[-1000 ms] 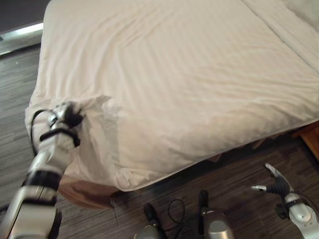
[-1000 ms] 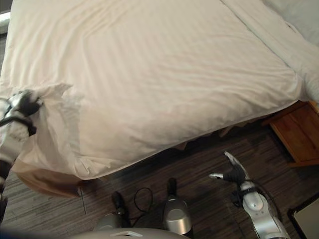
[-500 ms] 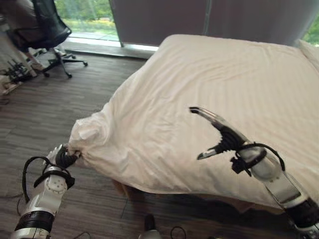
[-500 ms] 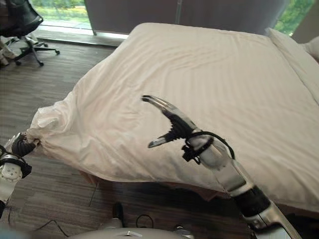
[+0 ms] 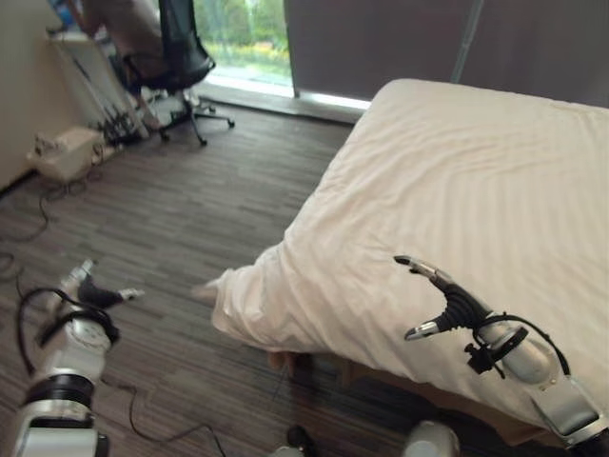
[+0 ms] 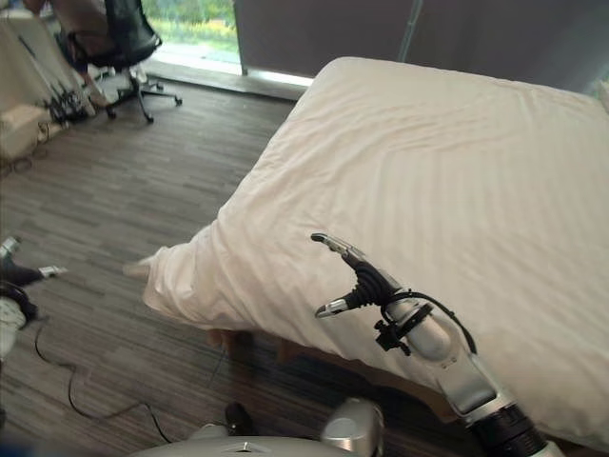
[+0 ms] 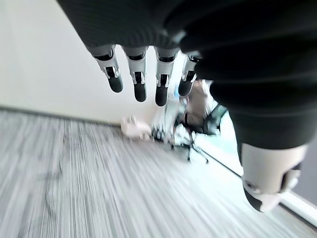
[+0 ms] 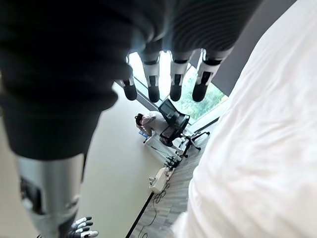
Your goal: Making the bed.
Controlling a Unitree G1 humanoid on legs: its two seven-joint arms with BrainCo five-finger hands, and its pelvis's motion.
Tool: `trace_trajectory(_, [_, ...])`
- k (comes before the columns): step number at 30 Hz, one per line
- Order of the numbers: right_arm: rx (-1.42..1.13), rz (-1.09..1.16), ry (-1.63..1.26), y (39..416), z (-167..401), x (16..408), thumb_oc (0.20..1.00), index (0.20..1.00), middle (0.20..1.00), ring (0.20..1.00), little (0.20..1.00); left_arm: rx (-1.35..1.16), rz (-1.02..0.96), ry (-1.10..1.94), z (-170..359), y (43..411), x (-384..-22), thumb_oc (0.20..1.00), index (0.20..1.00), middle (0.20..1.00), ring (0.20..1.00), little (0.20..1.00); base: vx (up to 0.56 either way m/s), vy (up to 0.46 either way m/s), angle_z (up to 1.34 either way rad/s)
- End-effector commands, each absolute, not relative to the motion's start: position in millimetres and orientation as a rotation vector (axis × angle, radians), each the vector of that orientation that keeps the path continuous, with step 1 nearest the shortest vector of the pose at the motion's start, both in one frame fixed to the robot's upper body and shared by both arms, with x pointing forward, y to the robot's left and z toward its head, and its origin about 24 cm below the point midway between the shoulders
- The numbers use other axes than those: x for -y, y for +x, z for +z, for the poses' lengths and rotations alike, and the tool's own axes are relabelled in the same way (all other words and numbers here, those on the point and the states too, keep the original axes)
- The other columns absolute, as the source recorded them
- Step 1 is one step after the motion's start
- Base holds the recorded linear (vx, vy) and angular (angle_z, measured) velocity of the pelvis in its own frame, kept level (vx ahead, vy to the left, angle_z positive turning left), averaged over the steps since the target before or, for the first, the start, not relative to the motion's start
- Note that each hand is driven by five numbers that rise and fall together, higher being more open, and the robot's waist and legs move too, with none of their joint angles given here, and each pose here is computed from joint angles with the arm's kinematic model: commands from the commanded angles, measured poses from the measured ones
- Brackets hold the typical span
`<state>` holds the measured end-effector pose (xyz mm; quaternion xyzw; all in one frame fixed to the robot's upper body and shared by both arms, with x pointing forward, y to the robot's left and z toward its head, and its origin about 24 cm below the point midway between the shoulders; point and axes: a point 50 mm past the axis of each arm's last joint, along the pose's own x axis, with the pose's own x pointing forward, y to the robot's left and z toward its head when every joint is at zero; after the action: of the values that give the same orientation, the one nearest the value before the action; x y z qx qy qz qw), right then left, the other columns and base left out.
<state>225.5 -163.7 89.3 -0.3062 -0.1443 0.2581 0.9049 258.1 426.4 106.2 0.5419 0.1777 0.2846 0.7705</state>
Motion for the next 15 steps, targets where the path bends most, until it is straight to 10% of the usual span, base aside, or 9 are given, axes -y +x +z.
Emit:
trace_trajectory(1, [0.434,0.439,-0.592,236,116,169,1.0,1.0,1.0,1.0,1.0,-0.209,0.757,1.198,154,263,-434,1.0,1.0,1.0,1.0,1.0,0.2,-0.26,0.94])
trace_trajectory(6, [0.387,0.422,-0.584,230,109,174,1.0,1.0,1.0,1.0,1.0,0.053,0.807,0.98,181,277,-410,1.0,1.0,1.0,1.0,1.0,0.14,-0.194,0.81])
trace_trajectory(15, [0.422,0.37,-0.656,245,122,182,1.0,1.0,1.0,1.0,1.0,0.414,0.272,0.225,163,301,-290,1.0,1.0,1.0,1.0,1.0,0.06,-0.096,-0.05])
